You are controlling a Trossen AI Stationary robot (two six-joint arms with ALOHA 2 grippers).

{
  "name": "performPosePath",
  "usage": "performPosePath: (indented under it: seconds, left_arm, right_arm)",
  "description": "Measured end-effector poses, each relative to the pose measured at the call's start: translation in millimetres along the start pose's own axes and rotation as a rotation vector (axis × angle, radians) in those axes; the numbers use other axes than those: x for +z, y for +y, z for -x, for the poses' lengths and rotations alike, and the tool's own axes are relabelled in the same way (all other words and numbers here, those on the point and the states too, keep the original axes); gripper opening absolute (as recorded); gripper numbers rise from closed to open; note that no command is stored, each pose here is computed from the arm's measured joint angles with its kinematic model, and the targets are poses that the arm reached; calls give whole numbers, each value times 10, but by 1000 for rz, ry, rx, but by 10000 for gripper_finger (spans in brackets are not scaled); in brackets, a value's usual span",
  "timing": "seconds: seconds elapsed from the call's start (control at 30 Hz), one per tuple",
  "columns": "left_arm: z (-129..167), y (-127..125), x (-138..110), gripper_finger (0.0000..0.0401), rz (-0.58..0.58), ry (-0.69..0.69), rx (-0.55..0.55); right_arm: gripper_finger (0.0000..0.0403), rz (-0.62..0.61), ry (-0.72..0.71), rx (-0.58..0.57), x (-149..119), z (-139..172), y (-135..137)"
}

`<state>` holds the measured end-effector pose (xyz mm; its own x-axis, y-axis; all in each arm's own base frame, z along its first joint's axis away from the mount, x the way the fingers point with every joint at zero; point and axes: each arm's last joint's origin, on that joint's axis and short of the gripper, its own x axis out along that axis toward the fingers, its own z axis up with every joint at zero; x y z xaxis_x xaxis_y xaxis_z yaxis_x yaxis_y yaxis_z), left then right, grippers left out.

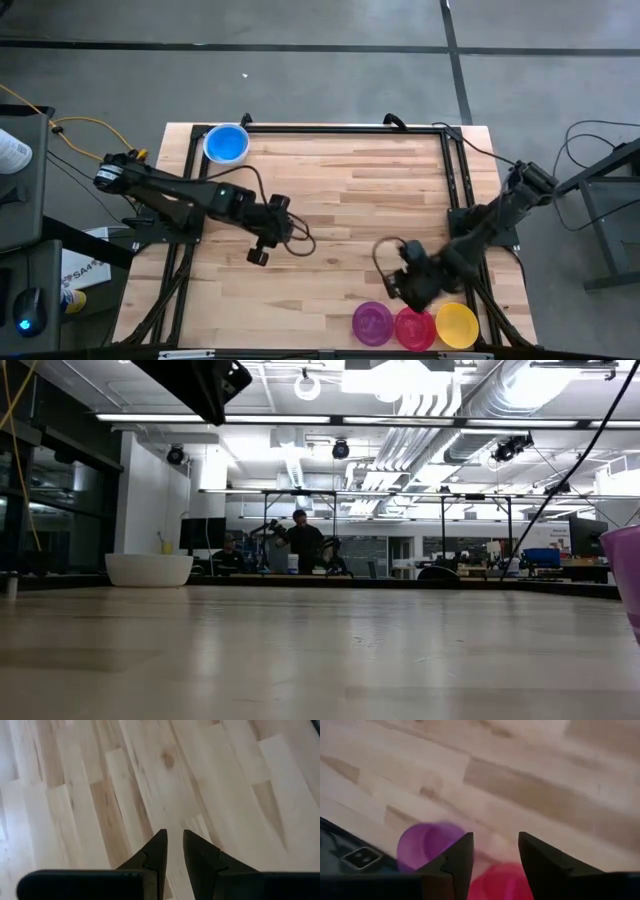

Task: Nest bowls inside each other
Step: Stack the yellow bowl on the blue bowl

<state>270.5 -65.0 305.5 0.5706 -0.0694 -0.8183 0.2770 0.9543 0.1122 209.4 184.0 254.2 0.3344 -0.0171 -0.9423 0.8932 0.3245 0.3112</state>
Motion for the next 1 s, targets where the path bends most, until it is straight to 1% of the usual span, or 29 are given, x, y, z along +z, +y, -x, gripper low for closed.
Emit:
performPosePath:
  seconds: [0.17,0.27,0.33,0.5,0.57,0.73,0.8,1.0]
  left_arm:
    - [6,-76,24,61,-21,-19,10]
    - [7,-85,47,61,-29,-42,14]
    - [8,-83,55,61,-38,-50,17]
    - [7,-71,56,61,-80,-50,39]
    - [8,-66,58,61,-94,-49,57]
    - [9,-64,71,61,-101,-62,61]
    - [8,-64,75,61,-101,-65,62]
    - [10,-61,111,61,-89,-102,66]
  right_arm:
    - [139,-203,35,26,-327,93,-140]
    - [130,-279,73,32,-476,97,-180]
    - [122,-307,114,21,-559,80,-187]
    - [105,-314,208,-70,-703,-41,-182]
    - [101,-290,236,-95,-726,-63,-182]
    - [97,-196,247,-84,-740,-83,-171]
    - [97,-127,254,-74,-742,-80,-170]
    - [96,141,305,-86,-783,-64,-219]
